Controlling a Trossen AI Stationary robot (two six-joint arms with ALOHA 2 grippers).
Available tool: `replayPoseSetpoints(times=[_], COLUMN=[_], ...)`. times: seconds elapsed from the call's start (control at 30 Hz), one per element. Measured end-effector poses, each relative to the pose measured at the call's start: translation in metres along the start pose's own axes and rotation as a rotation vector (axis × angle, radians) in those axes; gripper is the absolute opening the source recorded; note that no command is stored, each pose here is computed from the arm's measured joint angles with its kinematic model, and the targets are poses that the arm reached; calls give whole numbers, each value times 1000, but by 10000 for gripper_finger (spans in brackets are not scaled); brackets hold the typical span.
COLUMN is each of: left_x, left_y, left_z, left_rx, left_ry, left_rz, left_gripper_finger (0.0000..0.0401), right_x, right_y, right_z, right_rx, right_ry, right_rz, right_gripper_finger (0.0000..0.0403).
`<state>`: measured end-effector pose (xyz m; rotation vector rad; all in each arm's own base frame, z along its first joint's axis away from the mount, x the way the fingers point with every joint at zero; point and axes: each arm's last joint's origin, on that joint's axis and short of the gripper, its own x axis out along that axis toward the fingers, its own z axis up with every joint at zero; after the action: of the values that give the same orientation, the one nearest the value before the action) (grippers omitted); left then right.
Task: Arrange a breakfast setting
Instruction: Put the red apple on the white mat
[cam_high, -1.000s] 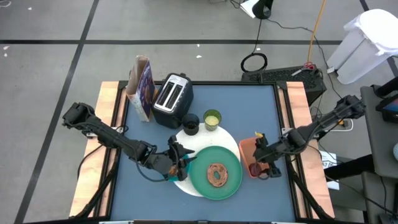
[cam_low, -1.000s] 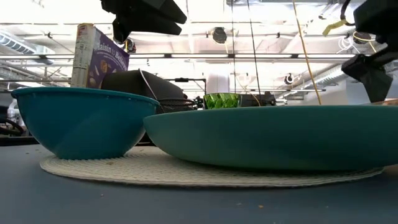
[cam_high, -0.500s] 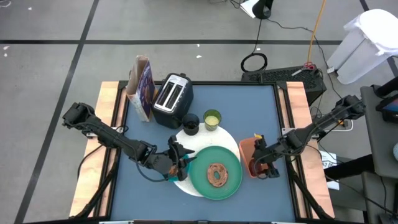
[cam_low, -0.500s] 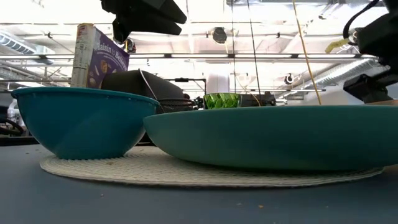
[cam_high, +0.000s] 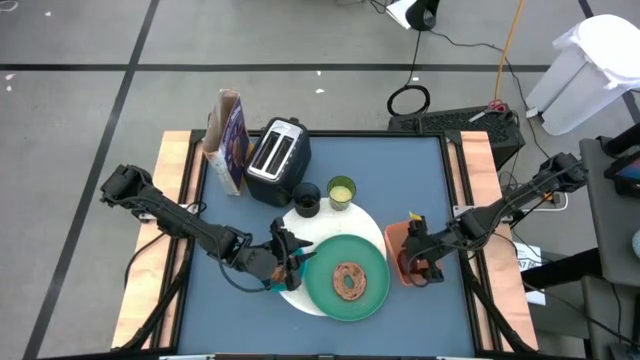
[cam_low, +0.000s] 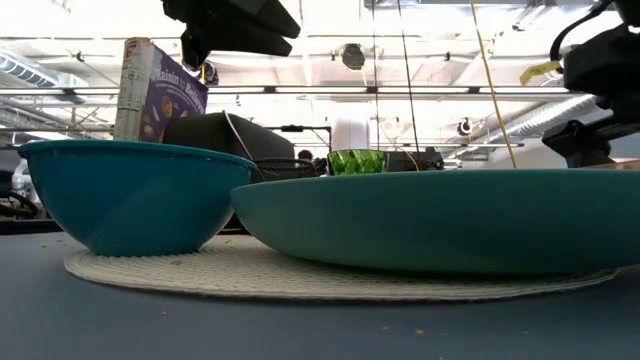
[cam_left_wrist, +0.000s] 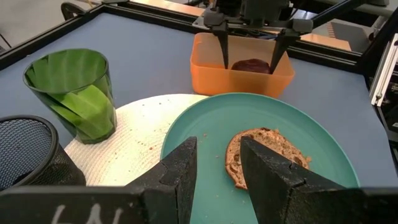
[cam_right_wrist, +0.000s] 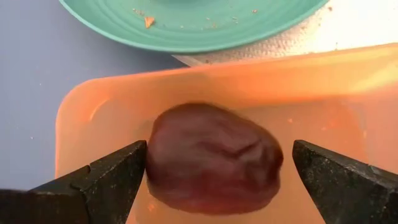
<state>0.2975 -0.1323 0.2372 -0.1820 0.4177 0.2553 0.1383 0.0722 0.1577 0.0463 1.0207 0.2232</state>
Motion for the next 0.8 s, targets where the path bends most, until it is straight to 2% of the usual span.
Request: replayPoseSetpoints(times=[0.8], left_x=[0], left_y=[0], left_z=[0], left_rx=[-4], left_ry=[0], left_rz=[0], left_gripper_finger=[129], right_x=[0], right_y=[0], right_z=[1], right_rx=[-2], right_ry=[-8], right_rz=[7], right_gripper_finger=[396])
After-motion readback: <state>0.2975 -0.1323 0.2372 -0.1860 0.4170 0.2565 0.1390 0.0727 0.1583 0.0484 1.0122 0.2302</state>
